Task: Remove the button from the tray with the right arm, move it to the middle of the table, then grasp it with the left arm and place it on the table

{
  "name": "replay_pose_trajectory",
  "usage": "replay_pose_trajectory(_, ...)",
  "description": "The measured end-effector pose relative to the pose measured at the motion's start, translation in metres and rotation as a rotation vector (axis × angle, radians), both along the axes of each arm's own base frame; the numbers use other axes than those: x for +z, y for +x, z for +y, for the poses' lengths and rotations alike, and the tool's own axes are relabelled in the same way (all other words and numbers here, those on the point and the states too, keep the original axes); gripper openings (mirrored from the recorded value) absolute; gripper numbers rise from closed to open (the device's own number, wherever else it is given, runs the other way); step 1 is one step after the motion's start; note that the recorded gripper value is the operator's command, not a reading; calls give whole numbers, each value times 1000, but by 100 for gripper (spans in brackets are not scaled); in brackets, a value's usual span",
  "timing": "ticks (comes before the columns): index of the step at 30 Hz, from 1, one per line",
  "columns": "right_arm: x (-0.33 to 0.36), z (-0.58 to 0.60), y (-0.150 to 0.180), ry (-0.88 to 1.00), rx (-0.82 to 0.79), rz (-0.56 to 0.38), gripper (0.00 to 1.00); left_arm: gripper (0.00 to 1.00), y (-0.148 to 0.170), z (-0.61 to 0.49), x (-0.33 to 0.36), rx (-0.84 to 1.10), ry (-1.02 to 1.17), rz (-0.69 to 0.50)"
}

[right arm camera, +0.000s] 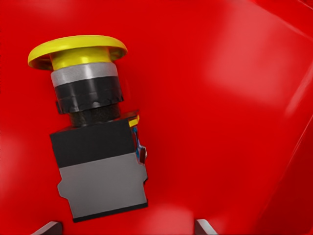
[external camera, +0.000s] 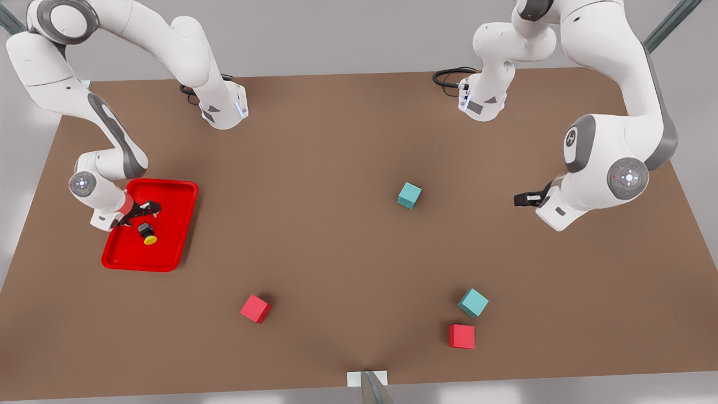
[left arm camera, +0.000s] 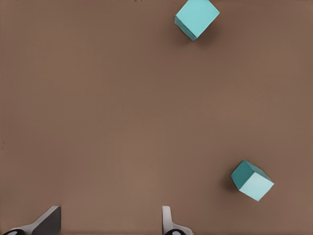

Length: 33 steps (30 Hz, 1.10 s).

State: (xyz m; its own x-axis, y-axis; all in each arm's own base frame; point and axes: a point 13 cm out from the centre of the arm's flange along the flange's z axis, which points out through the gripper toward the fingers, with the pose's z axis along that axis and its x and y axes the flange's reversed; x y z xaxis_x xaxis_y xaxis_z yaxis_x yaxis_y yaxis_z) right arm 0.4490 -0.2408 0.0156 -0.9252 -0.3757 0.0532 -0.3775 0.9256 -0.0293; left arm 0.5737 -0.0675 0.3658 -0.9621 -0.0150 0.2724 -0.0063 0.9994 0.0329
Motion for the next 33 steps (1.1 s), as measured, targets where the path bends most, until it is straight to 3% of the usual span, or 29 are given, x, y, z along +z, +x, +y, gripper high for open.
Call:
replay_pose_trajectory(15,-5,6,32,0,182,-16,100,100,1,-1,-4,0,0,1)
replay_pose_trajectory(33,5,11,39,3,253,-34,100,100,1,-1,-4,0,1,3)
